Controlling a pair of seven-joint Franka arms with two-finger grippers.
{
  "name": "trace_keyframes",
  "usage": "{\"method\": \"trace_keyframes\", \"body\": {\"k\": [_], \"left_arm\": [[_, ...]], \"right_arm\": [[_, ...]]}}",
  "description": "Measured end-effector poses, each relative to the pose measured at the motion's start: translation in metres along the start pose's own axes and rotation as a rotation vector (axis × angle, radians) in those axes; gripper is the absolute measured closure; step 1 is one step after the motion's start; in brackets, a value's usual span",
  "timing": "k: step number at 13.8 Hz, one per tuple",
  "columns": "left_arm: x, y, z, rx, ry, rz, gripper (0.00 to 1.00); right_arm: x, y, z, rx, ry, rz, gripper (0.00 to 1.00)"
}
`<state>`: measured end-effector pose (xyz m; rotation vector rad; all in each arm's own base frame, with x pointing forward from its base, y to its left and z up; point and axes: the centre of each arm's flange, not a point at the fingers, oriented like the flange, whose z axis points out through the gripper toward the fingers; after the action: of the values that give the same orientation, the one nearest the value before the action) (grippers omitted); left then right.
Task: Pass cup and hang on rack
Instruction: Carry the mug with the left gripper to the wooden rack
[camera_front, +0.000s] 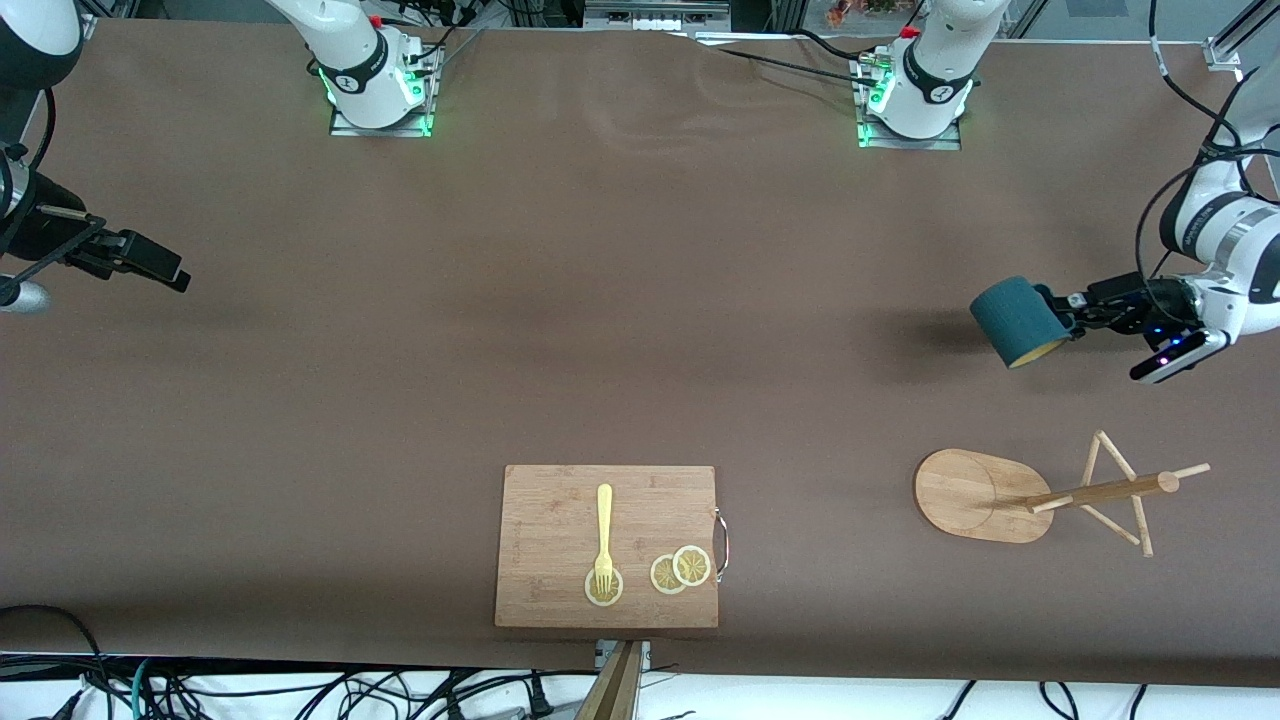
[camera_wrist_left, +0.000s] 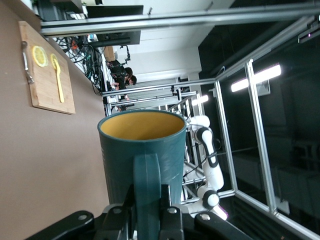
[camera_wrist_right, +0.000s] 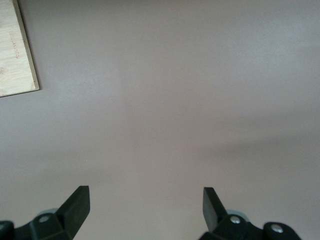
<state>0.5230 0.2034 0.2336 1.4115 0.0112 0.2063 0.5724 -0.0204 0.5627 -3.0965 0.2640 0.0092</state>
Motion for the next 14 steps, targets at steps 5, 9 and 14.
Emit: {"method": "trace_keyframes", "body": {"k": [5,9,14], "left_arm": [[0.023,0.001,-0.006,-0.046,0.047,-0.119,0.79],[0.035,0.0,-0.002,-0.079,0.083,-0.208,0.79],[0.051,-0.003,-0.003,-0.059,0.111,-0.234,0.79]], "right_arm": [[0.0,0.0,0.0,0.0,0.0,0.0,0.0],[0.0,0.0,0.0,0.0,0.0,0.0,0.0],[0.0,0.0,0.0,0.0,0.0,0.0,0.0]]}}
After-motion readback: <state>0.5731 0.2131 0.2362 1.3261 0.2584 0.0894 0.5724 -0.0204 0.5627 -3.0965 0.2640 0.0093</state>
